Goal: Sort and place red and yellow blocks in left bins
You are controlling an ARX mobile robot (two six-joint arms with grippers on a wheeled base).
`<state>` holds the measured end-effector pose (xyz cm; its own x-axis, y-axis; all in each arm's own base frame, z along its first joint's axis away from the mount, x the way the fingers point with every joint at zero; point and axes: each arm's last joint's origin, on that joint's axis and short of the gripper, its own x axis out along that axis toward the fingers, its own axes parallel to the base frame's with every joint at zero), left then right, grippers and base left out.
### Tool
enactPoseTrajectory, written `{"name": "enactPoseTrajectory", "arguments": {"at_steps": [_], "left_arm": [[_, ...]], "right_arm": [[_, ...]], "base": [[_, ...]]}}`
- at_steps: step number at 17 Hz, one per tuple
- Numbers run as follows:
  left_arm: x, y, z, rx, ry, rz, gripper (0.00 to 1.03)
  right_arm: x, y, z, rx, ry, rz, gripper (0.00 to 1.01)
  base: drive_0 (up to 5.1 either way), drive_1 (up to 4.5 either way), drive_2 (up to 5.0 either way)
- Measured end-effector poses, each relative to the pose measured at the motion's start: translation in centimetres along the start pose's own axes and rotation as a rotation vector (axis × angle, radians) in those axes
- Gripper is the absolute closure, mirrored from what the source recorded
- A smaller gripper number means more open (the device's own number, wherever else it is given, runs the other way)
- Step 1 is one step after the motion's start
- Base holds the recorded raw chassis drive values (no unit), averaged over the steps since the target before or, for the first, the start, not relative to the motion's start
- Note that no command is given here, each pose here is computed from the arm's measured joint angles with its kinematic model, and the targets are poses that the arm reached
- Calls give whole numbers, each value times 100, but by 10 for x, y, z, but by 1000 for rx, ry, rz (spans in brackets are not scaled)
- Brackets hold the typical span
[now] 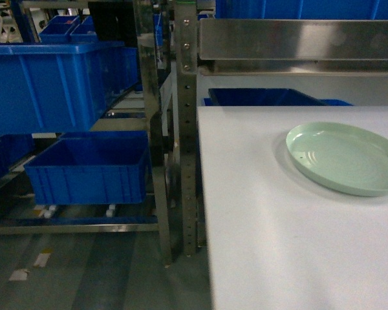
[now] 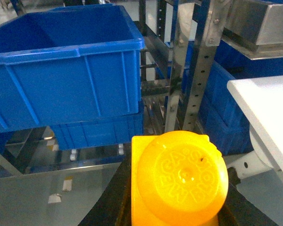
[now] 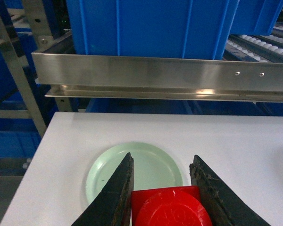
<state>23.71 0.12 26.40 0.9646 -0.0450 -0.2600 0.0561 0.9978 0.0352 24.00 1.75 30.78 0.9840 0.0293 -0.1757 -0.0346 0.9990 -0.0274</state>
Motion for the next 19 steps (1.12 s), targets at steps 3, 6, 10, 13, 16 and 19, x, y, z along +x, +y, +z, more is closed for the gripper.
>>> {"name": "enactPoseTrajectory", "arguments": {"at_steps": [3,6,10,13,16,19], "left_arm": [[0,0,0,0,1,-2,76],[0,0,0,0,1,0,76],[0,0,0,0,2,0,76],[0,0,0,0,2,0,76],[0,0,0,0,1,0,76],[0,0,0,0,1,1,76]], "right_arm": [[0,0,-1,0,5,0,72],[0,0,0,0,4,0,72],[0,0,0,0,3,0,72],[0,0,0,0,3,0,72],[0,0,0,0,4,1,72],[0,0,0,0,0,2,72]], "base": [[-479,120,352],[-484,117,348],[-484,118,350],[-481,214,289],[-485,251,251],[-486,251,251]]}}
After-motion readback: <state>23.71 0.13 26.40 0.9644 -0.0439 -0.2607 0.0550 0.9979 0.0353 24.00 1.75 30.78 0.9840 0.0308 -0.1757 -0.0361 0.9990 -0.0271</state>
